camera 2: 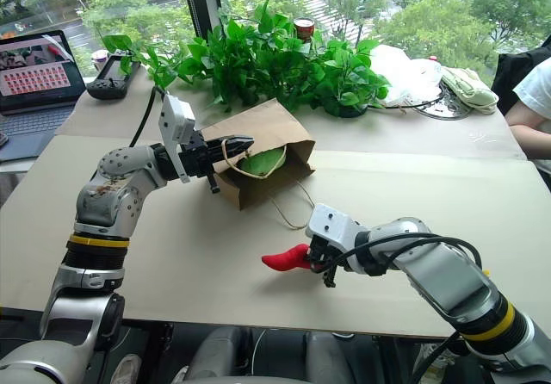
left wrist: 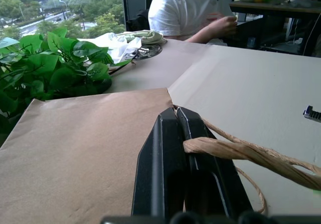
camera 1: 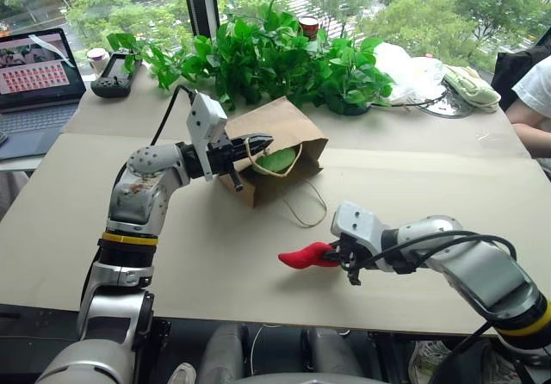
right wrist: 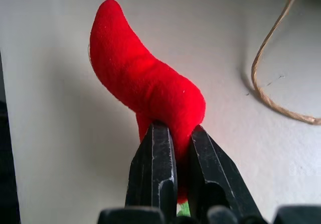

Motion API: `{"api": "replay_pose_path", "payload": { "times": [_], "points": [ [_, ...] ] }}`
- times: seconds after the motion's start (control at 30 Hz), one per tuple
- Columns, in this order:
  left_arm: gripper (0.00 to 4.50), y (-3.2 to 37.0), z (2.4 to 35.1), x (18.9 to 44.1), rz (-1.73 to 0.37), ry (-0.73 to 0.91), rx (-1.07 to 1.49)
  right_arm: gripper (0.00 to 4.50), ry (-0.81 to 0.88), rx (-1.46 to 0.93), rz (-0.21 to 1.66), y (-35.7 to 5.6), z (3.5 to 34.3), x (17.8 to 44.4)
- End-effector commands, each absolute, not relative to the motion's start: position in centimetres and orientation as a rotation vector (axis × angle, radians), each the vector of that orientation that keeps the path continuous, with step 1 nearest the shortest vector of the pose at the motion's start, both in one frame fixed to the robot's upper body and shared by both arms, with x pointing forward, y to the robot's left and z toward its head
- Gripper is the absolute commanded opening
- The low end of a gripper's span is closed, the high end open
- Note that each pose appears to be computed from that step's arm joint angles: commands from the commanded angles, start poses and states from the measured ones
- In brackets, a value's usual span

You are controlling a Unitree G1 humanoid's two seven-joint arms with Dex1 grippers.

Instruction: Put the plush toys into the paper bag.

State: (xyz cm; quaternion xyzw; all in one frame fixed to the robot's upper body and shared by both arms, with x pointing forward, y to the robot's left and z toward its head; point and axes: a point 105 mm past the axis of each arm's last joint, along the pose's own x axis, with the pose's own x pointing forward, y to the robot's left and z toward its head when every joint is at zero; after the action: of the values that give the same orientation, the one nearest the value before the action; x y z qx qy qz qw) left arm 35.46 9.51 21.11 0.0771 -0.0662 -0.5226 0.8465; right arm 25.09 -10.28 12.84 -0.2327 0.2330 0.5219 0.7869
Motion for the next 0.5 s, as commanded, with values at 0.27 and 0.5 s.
{"api": "replay_pose_path", "payload": {
  "times": [0.27, 0.5],
  "points": [
    [0.00, 9.4, 22.7, 35.2, -1.117, -0.199, 0.192, 0.04, 0.280, -0.521, 0.723, -9.9, 18.0, 32.6],
    [0.00, 9.1, 22.7, 35.0, -1.130, -0.196, 0.196, 0.04, 0.246, -0.592, 0.621, -6.8, 17.1, 35.1]
  ]
}}
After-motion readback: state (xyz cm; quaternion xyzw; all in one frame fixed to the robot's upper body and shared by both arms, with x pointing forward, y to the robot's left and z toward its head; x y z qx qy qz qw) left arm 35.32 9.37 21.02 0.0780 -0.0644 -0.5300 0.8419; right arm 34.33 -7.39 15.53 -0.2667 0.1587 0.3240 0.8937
